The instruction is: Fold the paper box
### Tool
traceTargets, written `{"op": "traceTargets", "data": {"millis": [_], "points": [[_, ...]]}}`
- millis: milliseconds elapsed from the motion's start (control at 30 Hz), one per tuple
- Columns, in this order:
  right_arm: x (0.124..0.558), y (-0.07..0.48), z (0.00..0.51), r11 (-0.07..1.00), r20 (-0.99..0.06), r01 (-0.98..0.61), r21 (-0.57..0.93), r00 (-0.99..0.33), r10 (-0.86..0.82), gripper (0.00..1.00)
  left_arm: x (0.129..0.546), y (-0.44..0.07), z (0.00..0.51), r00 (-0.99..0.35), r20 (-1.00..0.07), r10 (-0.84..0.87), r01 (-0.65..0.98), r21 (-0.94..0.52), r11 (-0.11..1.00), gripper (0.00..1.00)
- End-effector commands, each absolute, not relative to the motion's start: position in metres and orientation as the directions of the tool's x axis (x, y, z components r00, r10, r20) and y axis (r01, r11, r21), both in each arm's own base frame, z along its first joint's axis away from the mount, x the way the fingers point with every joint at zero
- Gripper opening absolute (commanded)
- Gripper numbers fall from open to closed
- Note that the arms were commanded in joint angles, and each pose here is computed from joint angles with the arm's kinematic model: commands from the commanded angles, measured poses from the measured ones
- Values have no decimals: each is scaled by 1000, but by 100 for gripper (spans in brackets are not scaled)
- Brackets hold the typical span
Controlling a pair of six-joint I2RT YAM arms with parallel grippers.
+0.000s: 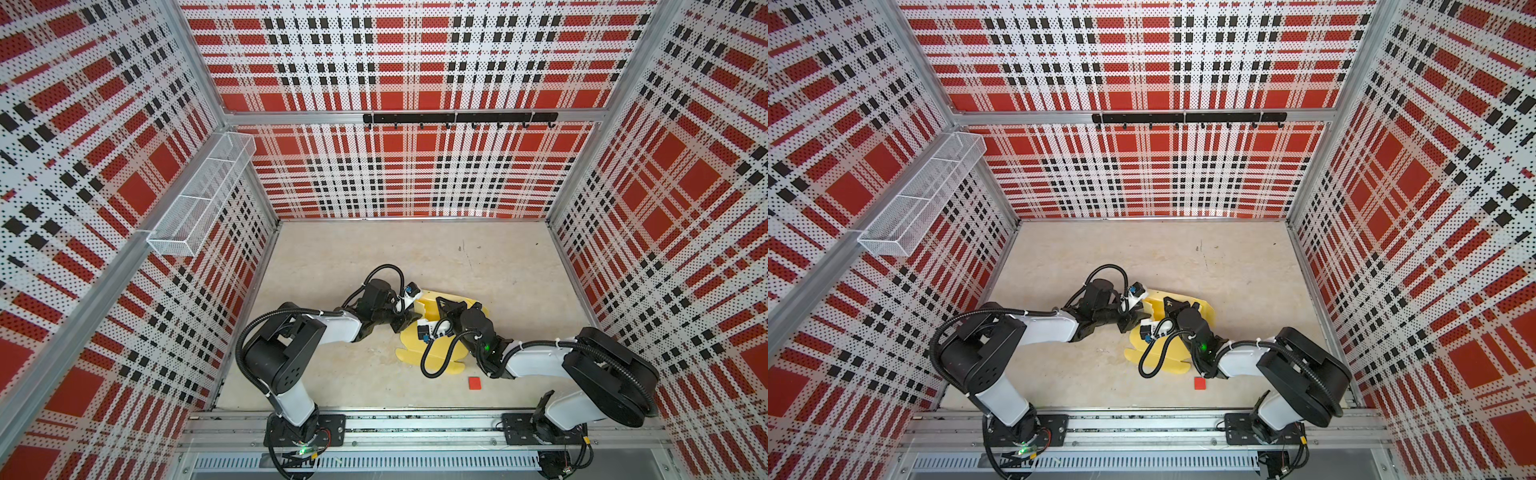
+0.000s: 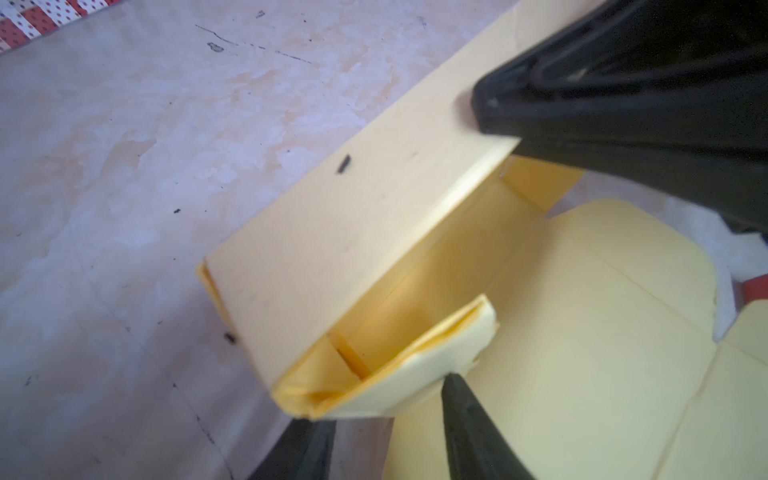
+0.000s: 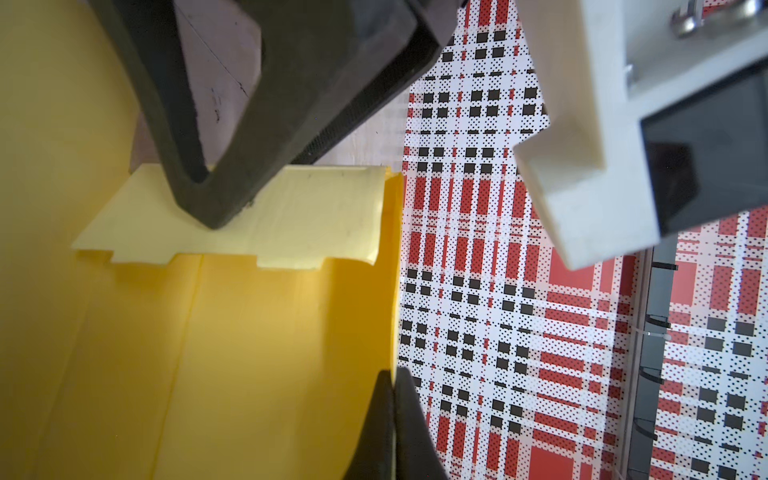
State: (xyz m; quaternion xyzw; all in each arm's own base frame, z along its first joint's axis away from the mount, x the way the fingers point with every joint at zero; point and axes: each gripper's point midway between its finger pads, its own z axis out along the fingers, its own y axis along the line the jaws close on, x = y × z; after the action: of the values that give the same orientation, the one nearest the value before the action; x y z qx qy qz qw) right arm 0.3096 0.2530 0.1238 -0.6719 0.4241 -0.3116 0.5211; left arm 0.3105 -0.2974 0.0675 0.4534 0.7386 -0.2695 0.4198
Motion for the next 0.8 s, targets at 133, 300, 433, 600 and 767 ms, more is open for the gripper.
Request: {"op": "traceTargets", "data": {"millis": [133, 300, 433, 600, 767], "points": [[290, 264, 104, -138, -16, -270, -953, 500, -866, 0, 322, -307, 93, -102, -942, 320, 885, 61, 461, 43], [283, 265, 95, -172, 13, -275, -946, 496, -868, 0, 328, -308, 95, -110, -948, 298, 859, 60, 508, 40], [286, 263, 96, -167, 19, -268, -949, 478, -878, 0, 330, -309, 90, -98, -951, 293, 847, 75, 527, 36], [285, 260, 93, -164, 15, -278, -946, 470, -882, 0, 334, -312, 90, -102, -952, 288, 823, 82, 562, 33], [288, 261, 98, -138, 2, -266, -954, 455, -891, 0, 337, -315, 90, -100, -952, 288, 805, 93, 586, 32]]}}
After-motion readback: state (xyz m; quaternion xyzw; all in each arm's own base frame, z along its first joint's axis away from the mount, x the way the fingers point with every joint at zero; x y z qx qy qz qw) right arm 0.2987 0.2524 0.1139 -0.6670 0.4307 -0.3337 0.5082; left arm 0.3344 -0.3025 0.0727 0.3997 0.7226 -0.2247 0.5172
